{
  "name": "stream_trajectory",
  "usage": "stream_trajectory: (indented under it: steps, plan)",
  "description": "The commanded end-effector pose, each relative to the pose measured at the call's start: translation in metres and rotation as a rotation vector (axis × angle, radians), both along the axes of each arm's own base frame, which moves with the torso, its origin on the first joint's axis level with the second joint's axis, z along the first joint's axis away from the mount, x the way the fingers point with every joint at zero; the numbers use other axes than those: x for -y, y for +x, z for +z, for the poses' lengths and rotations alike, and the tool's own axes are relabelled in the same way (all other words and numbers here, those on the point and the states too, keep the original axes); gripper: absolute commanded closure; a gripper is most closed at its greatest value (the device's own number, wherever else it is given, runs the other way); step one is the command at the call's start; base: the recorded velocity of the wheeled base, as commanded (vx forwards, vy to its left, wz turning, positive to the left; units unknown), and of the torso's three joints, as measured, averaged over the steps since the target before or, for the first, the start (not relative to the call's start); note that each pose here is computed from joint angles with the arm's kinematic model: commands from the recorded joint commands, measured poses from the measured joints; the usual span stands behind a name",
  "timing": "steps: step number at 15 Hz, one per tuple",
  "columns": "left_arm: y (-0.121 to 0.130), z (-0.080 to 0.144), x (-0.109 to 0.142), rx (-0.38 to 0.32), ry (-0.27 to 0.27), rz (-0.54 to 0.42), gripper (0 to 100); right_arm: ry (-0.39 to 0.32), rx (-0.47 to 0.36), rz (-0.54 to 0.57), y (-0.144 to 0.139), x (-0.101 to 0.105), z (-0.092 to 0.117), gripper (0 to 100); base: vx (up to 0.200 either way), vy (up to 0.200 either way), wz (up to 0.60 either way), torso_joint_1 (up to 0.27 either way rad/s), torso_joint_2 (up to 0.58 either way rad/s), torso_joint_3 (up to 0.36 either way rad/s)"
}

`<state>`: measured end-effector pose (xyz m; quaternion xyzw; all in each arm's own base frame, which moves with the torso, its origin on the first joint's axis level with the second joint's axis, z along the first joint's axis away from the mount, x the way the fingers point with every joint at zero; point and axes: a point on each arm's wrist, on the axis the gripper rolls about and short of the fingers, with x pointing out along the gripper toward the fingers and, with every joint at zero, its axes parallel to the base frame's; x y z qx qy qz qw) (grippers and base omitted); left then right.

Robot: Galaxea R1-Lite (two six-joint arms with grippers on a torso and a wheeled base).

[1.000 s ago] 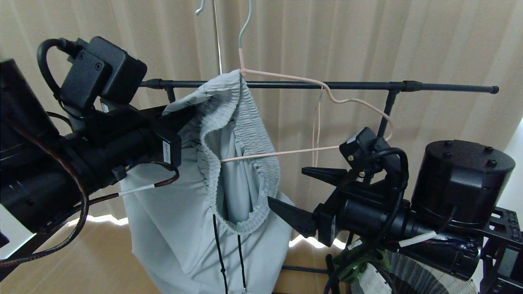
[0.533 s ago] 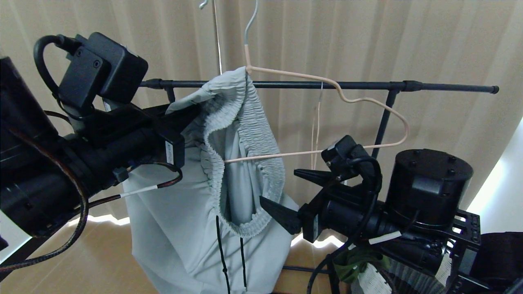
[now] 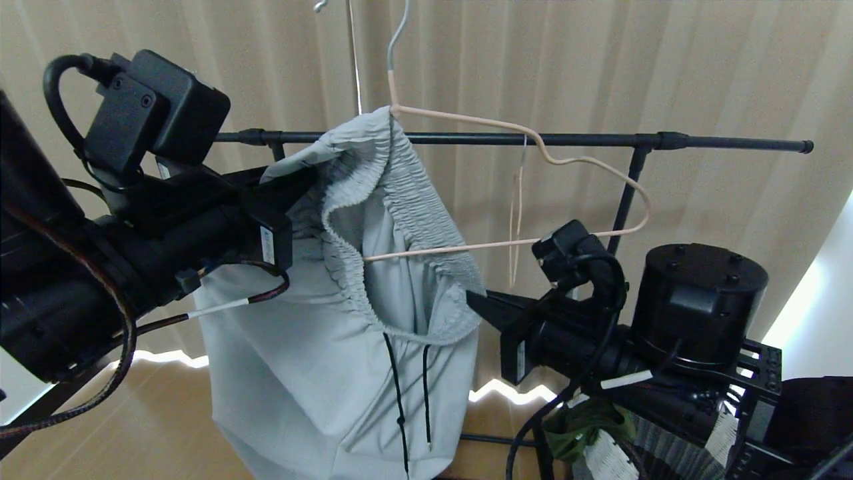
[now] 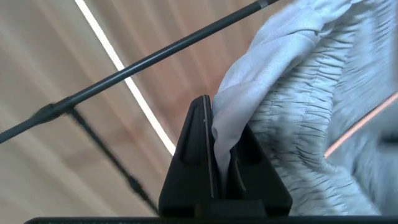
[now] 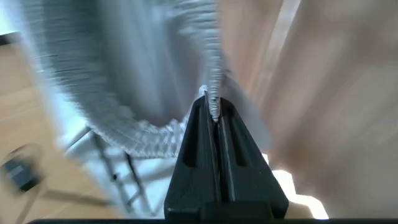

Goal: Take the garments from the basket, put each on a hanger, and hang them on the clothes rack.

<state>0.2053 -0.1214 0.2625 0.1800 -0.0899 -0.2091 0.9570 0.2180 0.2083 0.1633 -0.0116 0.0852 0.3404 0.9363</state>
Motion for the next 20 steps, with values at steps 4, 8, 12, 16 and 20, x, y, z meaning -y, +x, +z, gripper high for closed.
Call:
stream_trajectory:
  steps: [4,8,12,16,20]
  plan:
    - [-0.001,0.000,-0.016,0.010,0.005,0.061,100,0.031,0.046,-0.216,0.038,0.048,0.010,100,0.000,0.000,0.00,0.000,0.00,0.000]
    - [-0.003,-0.011,-0.033,0.017,0.108,0.132,100,0.060,0.091,-0.314,0.063,0.069,0.023,100,0.000,0.000,0.00,0.000,0.00,0.000]
    - [-0.008,-0.027,-0.047,0.005,0.226,0.184,100,0.066,0.104,-0.334,0.071,0.072,0.025,100,0.000,0.000,0.00,0.000,0.00,0.000]
    - [-0.006,-0.037,-0.046,-0.010,0.299,0.178,100,0.080,0.126,-0.312,0.073,0.066,0.033,100,0.000,0.000,0.00,0.000,0.00,0.000]
    - [0.004,-0.049,-0.040,-0.031,0.384,0.165,100,0.082,0.154,-0.214,0.060,0.038,0.042,100,0.000,0.000,0.00,0.000,0.00,0.000]
